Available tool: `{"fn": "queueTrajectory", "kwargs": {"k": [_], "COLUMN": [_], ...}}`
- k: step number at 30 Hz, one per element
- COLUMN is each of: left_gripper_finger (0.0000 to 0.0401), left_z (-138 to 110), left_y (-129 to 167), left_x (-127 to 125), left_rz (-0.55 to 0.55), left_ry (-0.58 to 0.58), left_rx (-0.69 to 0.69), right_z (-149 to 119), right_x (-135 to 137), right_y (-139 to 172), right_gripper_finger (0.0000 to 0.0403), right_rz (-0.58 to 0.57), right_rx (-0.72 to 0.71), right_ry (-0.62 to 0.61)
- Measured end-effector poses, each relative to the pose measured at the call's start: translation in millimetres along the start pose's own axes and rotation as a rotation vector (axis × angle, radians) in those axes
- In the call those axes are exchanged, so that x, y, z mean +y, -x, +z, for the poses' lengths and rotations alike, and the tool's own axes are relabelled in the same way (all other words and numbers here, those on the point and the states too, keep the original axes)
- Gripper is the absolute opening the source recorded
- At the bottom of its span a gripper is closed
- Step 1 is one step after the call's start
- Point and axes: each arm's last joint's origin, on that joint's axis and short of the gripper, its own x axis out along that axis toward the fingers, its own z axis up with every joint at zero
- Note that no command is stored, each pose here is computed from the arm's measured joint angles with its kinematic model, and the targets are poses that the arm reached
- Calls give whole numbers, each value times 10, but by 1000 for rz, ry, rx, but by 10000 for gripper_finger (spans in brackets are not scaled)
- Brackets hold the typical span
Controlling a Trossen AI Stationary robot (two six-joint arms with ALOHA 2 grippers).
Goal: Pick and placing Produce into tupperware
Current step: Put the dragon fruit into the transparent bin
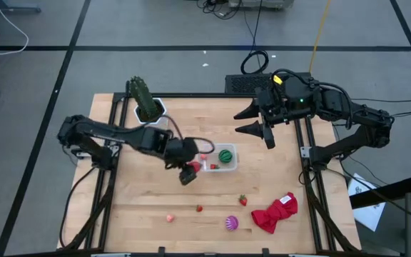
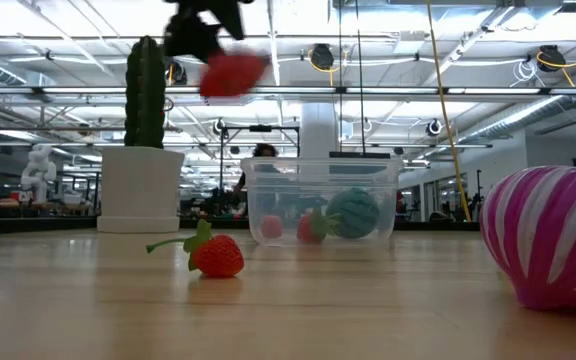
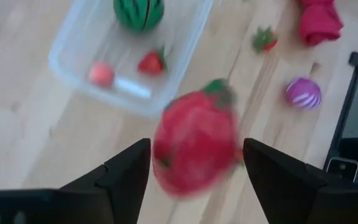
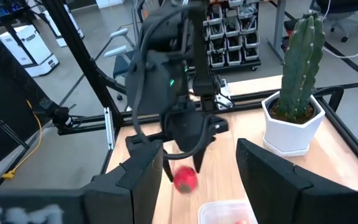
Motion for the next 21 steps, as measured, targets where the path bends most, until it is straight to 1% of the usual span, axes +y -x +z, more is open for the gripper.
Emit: {"fn": "queueTrajectory", "kwargs": {"k": [2, 4, 7, 11, 14, 17, 18, 21], "left_gripper_finger": [263, 262, 258, 260, 264, 263, 261, 258], "left_z": [136, 236, 358, 463, 452, 428, 412, 353], "left_y": [-20, -66, -139, -193, -211, -101, -37, 166], "left_x": [-16, -33, -55, -77, -56, -13, -14, -89], "left_rz": [-9, -5, 34, 84, 152, 254, 265, 233], "left_ry": [-31, -57, -77, -70, -65, -5, 3, -10], "left_rx": [-9, 13, 65, 135, 188, 154, 142, 94], "right_z": [-5, -8, 5, 31, 8, -63, -94, -161], "right_x": [7, 15, 51, 113, 147, 164, 166, 153], "right_y": [39, 90, 260, 557, 756, 907, 948, 991], "right_gripper_finger": [196, 196, 196, 196, 196, 196, 196, 196], "right_rz": [-1, -1, 4, 15, 20, 14, 7, -35], "right_rx": [3, 2, -27, -100, -120, -88, -69, -19], "right_ry": [2, 2, 14, 25, -1, -25, -32, -50]}}
